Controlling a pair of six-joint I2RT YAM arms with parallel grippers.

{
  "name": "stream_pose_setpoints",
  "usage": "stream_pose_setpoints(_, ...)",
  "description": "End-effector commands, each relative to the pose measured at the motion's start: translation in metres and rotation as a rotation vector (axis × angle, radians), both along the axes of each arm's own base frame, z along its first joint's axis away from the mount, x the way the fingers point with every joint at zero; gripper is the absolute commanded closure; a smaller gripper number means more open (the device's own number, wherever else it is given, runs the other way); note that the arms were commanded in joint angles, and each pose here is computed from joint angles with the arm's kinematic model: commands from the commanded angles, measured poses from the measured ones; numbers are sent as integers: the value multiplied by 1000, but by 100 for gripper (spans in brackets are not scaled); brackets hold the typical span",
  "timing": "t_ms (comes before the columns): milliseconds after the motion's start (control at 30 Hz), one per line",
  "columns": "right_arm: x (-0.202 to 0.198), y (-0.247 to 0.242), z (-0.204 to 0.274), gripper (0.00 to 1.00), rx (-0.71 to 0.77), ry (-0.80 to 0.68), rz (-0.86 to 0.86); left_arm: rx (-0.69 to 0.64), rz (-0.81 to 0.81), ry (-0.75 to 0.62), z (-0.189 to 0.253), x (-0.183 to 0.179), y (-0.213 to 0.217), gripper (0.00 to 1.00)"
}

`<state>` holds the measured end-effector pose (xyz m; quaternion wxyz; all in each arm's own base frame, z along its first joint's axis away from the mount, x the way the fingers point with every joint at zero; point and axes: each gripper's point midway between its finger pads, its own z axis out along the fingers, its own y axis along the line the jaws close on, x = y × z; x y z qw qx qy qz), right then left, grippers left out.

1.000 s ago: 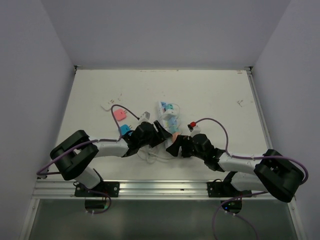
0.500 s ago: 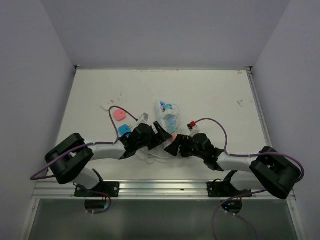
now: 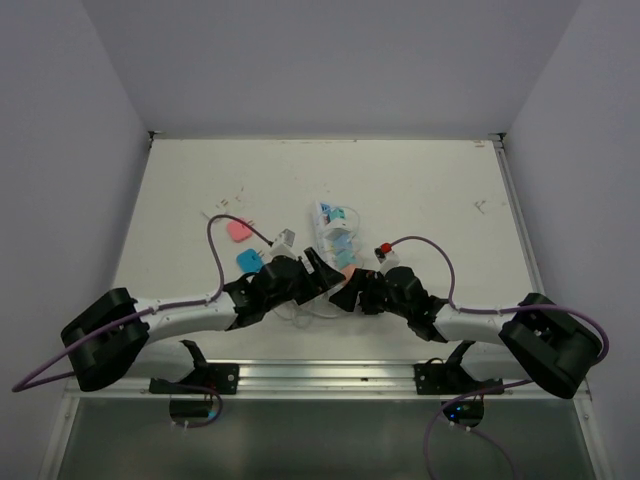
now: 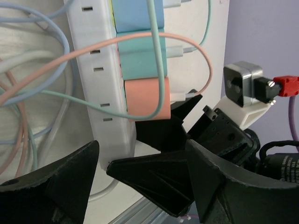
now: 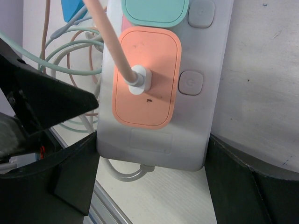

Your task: Pull the plug off the socket

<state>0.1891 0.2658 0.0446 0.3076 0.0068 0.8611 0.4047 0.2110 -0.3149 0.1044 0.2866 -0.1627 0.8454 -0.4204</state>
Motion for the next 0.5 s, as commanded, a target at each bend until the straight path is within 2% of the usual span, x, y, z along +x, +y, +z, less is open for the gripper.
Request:
stream_pose_setpoints(0,11,13,26,100,73,-59,4,34,16,17,-12,-6,2,22)
stream_pose_setpoints(100,10,13,26,100,72,-60,6,52,13,17,-18,-9,0,27)
stream_pose_setpoints(467,9,15,26,100,83,-58,19,117,39,-10,-34,10,-9,31)
